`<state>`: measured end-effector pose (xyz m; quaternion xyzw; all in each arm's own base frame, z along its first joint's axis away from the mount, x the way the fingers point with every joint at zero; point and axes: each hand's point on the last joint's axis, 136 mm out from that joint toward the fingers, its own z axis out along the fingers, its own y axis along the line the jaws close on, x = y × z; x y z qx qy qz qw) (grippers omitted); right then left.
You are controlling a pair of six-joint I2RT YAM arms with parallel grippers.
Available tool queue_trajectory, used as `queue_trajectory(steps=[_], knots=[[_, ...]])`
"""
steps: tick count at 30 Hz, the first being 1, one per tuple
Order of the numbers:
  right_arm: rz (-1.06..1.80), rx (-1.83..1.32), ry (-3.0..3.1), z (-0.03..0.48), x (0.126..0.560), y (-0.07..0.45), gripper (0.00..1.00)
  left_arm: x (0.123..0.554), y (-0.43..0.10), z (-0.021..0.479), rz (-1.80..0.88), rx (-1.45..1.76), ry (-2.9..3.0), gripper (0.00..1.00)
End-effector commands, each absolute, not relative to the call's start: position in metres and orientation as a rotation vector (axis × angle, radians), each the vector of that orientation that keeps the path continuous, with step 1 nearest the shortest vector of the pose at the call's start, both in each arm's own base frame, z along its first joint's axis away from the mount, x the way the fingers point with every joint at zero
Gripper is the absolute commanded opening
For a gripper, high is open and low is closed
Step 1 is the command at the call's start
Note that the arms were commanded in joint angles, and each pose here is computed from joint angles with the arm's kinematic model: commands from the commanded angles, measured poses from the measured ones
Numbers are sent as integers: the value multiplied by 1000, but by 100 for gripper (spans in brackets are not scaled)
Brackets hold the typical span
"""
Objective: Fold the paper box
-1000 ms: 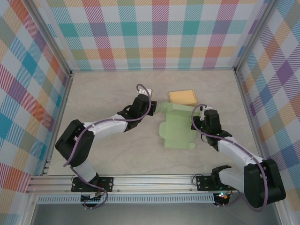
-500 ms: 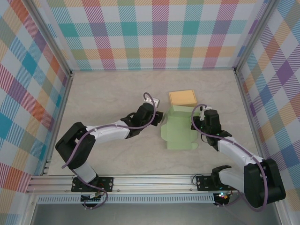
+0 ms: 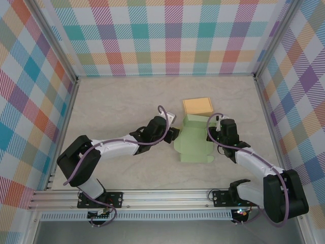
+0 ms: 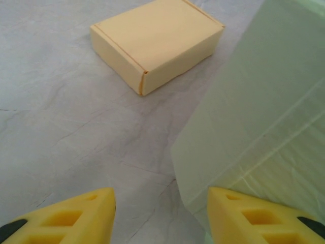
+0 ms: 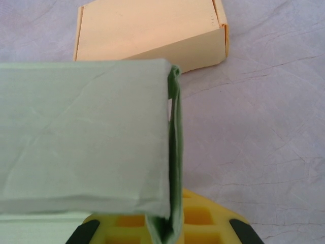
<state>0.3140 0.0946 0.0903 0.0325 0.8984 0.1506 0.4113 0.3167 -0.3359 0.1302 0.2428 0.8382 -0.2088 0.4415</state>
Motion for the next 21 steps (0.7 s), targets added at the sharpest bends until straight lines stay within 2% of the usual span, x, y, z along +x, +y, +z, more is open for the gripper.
queue_trajectory(steps=[1, 11, 21], knots=[[407, 58, 2226, 101, 320, 101, 0, 311, -356, 148, -584, 701, 1992, 52], [408, 57, 2222, 101, 319, 101, 0, 304, -380, 157, -648, 855, 1913, 57], [410, 55, 2221, 102, 319, 101, 0, 313, -388, 151, -583, 938, 1889, 60]])
